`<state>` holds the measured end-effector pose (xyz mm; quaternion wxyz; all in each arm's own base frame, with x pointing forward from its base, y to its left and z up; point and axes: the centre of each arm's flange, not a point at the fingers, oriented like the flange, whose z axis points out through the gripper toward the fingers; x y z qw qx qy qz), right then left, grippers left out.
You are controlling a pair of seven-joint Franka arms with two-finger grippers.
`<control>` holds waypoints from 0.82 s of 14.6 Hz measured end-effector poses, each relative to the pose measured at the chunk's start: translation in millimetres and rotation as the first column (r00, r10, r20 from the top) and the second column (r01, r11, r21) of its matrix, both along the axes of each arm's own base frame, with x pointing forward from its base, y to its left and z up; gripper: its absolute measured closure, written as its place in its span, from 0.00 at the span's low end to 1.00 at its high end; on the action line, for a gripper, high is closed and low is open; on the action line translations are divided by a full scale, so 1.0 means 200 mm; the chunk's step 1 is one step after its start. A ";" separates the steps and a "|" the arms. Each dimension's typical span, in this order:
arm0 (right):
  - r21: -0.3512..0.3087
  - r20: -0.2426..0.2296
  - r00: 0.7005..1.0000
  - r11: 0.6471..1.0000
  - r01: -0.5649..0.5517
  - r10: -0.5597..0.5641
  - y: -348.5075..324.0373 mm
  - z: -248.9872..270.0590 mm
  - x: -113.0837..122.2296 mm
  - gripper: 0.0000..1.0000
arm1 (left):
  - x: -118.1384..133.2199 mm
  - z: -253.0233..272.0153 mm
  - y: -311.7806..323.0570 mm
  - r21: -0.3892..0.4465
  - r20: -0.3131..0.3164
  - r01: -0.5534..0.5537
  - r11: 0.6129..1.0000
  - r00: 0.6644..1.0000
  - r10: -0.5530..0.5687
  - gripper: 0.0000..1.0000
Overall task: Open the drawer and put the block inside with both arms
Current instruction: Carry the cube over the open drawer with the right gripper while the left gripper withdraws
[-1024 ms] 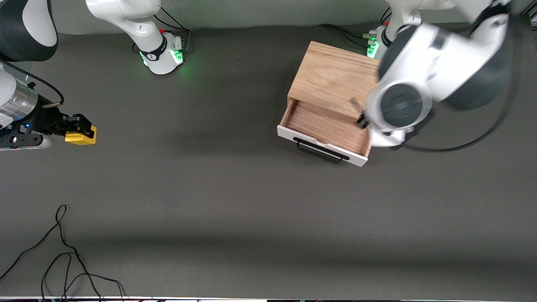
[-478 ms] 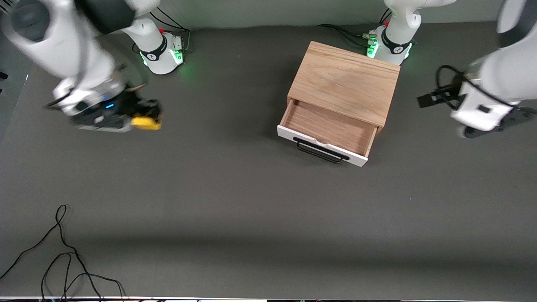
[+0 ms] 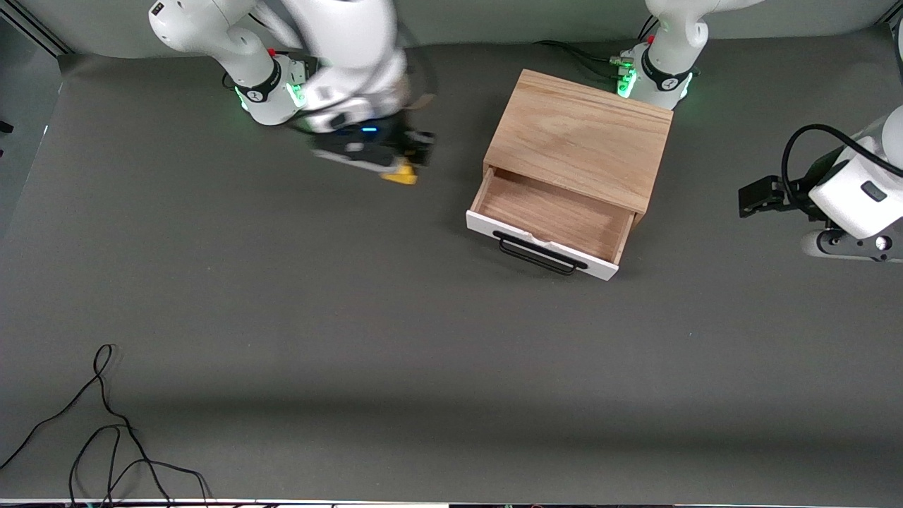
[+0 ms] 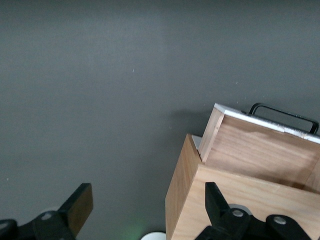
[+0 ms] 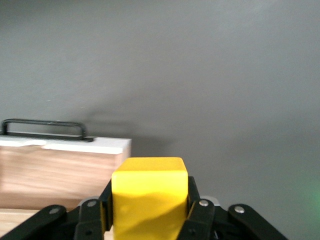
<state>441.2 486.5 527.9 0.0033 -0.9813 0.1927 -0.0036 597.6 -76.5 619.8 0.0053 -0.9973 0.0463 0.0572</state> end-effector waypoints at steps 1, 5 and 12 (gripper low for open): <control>-0.002 0.001 1.000 1.000 0.023 -0.023 0.14 -0.07 -0.02 0.45 | 0.01 0.00 0.00 -0.003 0.015 0.003 1.000 1.000 -0.003 0.00; 0.004 0.014 0.998 0.998 0.067 -0.067 0.48 -0.27 -0.04 0.45 | 0.01 -0.01 -0.01 -0.004 0.019 0.011 1.000 1.000 -0.011 0.00; -0.001 0.020 0.998 0.999 0.053 -0.053 0.71 -0.63 -0.09 0.45 | 0.00 -0.01 0.00 0.001 0.007 0.011 1.000 1.000 -0.011 0.00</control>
